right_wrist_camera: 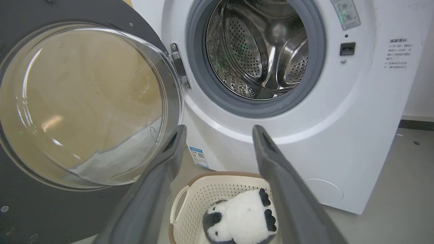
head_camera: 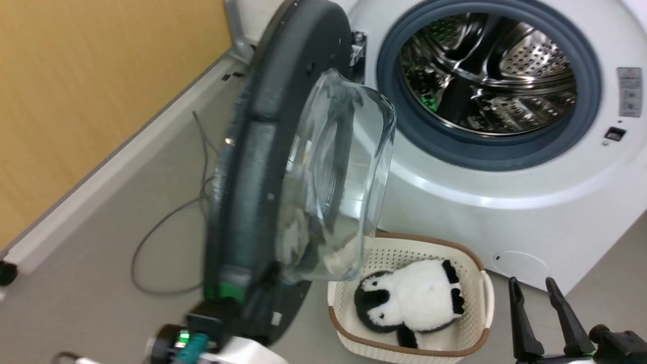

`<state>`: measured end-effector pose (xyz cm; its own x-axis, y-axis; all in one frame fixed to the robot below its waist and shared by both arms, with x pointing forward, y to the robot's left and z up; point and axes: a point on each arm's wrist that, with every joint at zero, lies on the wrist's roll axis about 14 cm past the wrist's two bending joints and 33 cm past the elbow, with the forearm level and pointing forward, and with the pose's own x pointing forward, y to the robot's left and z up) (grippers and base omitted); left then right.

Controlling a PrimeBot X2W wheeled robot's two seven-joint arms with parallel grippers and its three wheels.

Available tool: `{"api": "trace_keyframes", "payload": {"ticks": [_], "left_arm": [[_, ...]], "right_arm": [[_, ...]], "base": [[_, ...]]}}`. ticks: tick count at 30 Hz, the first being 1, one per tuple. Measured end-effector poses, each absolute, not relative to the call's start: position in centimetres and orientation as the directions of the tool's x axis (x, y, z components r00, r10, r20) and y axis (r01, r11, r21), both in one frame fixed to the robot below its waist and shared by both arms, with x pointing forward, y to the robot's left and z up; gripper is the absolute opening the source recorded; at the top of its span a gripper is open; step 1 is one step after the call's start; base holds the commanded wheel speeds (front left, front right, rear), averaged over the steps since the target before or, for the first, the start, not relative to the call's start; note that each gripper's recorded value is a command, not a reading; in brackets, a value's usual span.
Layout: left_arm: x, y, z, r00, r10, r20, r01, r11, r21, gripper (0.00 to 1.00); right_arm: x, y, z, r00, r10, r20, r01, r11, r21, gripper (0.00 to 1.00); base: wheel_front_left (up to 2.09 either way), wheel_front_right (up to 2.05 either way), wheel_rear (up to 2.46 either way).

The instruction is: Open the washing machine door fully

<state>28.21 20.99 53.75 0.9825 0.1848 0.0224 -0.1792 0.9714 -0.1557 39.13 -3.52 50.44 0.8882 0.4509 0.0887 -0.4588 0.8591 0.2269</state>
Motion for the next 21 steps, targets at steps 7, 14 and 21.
{"api": "trace_keyframes", "payload": {"ticks": [7,14,21], "left_arm": [[27.0,27.4,53.4,0.928,0.372,0.020,-0.366,0.921,-0.132,0.00],[26.6,33.7,53.2,0.844,0.535,0.026,-0.526,0.837,-0.150,0.00],[27.7,38.2,52.8,0.797,0.603,0.020,-0.597,0.793,-0.126,0.00]], "right_arm": [[39.6,-2.5,49.1,0.877,0.478,0.057,-0.477,0.847,0.235,1.00],[40.6,-2.3,47.5,0.873,0.487,0.024,-0.478,0.843,0.246,1.00],[42.0,-3.2,45.2,0.878,0.478,-0.024,-0.458,0.853,0.249,1.00]], "base": [[0.00,0.00,0.00],[0.00,0.00,0.00],[0.00,0.00,0.00]]}}
